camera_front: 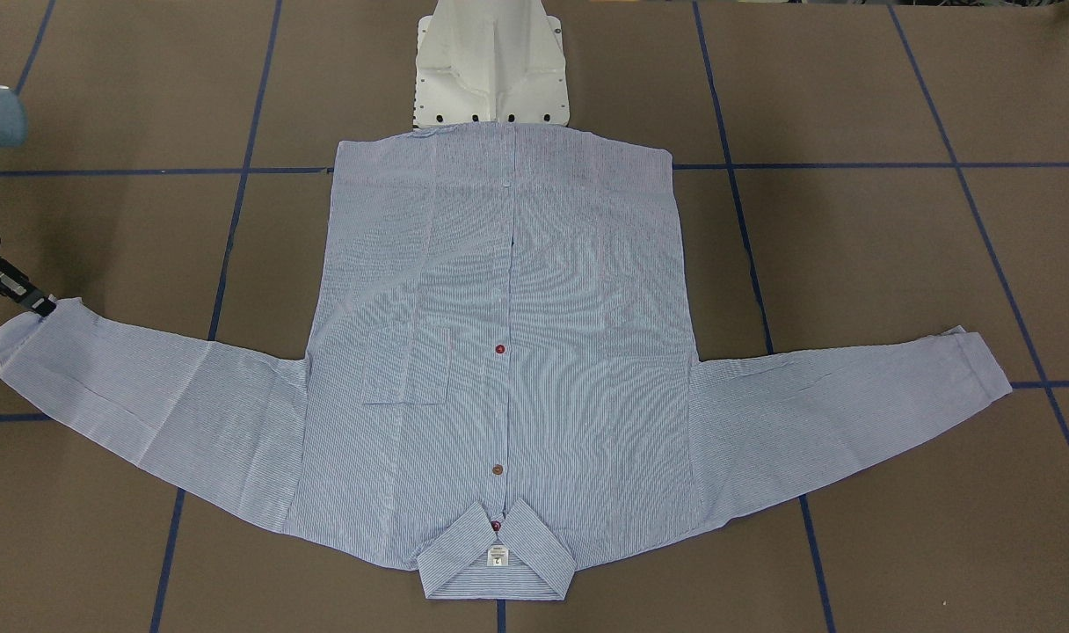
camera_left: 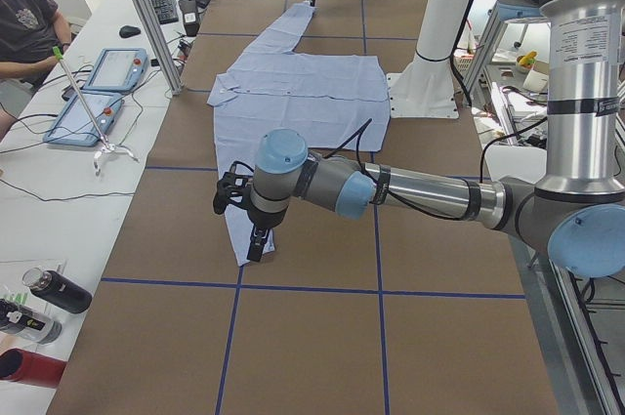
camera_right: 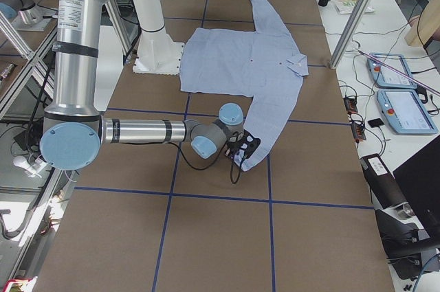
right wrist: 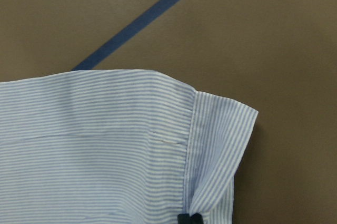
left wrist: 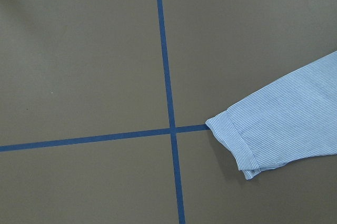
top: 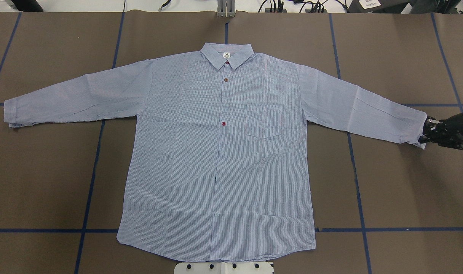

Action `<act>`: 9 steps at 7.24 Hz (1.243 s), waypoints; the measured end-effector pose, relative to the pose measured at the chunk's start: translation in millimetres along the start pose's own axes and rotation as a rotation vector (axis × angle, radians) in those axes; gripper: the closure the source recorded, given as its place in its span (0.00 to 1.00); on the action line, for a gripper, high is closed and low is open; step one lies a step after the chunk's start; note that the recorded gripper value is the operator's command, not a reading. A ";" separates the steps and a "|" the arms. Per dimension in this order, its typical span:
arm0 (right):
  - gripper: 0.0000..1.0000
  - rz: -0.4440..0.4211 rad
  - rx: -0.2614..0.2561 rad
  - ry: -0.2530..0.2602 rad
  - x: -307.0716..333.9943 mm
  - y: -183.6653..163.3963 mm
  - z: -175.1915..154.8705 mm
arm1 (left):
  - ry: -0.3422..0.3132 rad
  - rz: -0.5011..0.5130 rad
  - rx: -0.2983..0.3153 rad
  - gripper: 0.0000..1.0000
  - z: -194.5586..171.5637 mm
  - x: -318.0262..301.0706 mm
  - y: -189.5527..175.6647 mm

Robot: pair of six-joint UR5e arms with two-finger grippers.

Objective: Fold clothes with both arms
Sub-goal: 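Carry the held cuff across the shirt front toward the collar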

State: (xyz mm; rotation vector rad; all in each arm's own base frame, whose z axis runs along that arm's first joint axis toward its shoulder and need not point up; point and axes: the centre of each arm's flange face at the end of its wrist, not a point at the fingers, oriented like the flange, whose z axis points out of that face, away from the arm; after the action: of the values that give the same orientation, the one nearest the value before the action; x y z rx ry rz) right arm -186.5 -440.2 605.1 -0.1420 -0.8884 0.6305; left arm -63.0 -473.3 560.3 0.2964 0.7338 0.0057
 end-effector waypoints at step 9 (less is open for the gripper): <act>1.00 -0.207 0.042 -0.056 -464.3 163.8 -12.5 | 0.005 0.010 0.011 0.00 -6.4 5.8 1.1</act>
State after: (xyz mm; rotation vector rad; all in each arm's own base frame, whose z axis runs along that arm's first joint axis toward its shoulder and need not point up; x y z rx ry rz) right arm -466.8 -569.3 221.2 0.0057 -0.9297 0.4610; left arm -62.8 -470.0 552.3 0.3106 0.7371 0.0120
